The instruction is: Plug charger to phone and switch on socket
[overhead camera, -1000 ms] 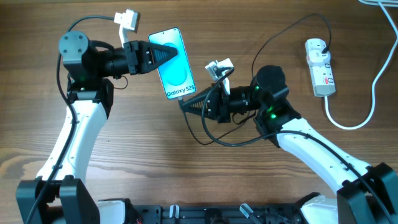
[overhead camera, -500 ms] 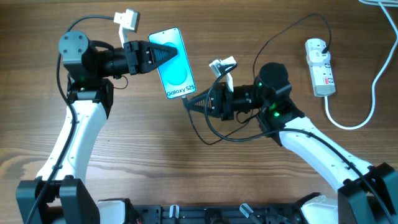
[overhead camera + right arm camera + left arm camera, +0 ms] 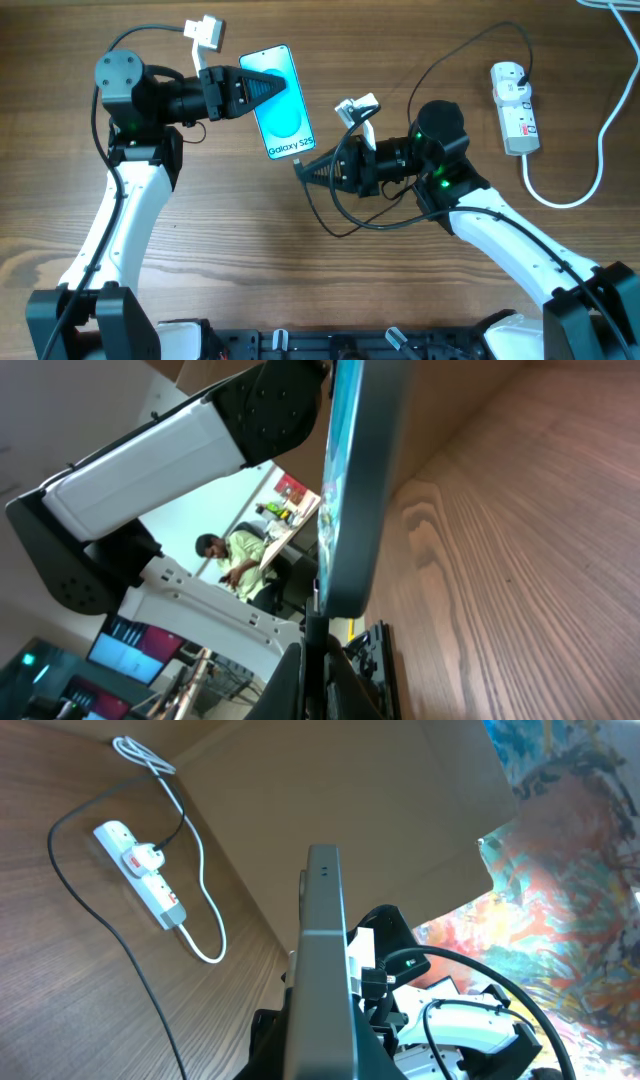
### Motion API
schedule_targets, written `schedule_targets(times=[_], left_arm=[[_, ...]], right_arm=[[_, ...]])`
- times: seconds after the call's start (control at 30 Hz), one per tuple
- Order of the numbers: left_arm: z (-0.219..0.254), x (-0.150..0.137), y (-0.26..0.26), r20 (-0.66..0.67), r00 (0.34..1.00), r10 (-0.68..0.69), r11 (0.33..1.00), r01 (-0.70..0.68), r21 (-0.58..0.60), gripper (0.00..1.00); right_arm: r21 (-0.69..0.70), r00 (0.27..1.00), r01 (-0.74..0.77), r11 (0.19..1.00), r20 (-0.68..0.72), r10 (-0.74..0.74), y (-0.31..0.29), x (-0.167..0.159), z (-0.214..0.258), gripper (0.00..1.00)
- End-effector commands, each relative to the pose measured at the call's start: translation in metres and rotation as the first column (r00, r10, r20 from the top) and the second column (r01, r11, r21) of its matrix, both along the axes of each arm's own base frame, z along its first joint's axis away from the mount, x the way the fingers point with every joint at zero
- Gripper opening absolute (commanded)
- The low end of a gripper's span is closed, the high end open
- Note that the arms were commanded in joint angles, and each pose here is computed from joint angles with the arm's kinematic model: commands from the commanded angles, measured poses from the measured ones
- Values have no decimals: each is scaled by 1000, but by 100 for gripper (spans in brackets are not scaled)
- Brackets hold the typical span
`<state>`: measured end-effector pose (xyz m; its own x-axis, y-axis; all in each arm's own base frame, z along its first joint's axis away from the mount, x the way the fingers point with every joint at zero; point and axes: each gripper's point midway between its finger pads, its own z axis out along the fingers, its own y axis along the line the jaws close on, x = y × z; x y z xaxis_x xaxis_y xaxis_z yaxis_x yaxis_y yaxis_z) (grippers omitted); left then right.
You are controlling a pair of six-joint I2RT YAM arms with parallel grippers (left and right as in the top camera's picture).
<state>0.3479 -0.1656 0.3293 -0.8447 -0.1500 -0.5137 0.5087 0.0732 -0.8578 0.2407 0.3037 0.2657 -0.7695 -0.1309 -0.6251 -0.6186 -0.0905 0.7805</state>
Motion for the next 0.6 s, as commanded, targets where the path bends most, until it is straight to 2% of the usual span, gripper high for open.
schedule_targets(times=[0.0,0.57], left_arm=[[8,-3,-1,45,999,-10,1000,10,5,4],[8,-3,-1,45,999,-10,1000,10,5,4]], right_arm=[[1,999,31,1000,9,-31,0,7,0,5],[9,996,88,996,11,-88,4,15,3,5]])
